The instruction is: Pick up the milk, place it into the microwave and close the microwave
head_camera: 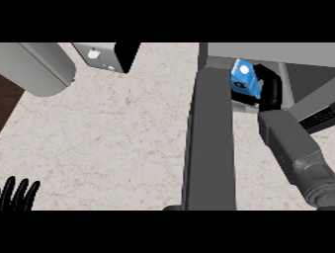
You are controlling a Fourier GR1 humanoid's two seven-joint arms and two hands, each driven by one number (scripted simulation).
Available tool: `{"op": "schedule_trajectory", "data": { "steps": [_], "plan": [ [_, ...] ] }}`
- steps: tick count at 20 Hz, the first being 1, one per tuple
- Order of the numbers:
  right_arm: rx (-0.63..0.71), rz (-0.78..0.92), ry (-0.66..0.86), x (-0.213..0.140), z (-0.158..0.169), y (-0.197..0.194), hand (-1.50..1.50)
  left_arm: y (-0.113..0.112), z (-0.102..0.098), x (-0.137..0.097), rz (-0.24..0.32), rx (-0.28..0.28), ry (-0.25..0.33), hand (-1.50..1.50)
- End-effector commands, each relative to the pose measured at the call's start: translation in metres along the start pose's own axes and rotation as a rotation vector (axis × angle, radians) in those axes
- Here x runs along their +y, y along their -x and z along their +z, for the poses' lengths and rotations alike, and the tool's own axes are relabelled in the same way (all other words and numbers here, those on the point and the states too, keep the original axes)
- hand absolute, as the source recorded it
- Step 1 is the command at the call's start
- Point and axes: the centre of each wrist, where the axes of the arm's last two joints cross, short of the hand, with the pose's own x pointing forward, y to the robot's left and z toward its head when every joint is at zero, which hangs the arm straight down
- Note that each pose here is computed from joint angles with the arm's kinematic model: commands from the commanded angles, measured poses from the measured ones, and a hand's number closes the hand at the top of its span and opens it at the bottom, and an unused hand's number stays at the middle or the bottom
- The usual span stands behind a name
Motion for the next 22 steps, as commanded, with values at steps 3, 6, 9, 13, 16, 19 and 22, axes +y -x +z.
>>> {"op": "schedule_trajectory", "data": {
  "steps": [3,6,9,13,16,19,22],
  "plan": [
    [-0.059,-0.033,0.111,-0.006,-0.021,-0.014,1.50,0.001,-0.003,0.005,-0.003,0.007,0.003,-1.50],
    [-0.107,0.103,0.147,-0.001,-0.016,-0.013,1.50,0.002,-0.001,0.008,-0.008,-0.001,-0.004,-1.50],
    [-0.079,0.158,0.214,-0.011,-0.022,-0.010,1.50,0.011,-0.001,0.006,0.010,0.011,-0.002,-1.50],
    [-0.070,0.197,0.264,-0.009,-0.029,-0.017,1.50,0.010,-0.008,0.004,0.011,0.011,0.022,-1.50],
    [-0.078,0.203,0.270,-0.012,-0.032,-0.018,1.50,0.013,-0.008,0.004,0.014,0.033,0.030,-1.50],
    [0.204,0.488,0.314,-0.047,0.015,0.044,1.50,0.005,-0.011,0.011,-0.012,0.000,0.034,-1.50],
    [0.207,0.617,0.346,-0.058,0.019,0.053,-1.50,0.003,-0.016,0.010,-0.014,-0.003,0.059,-1.50]
  ]
}}
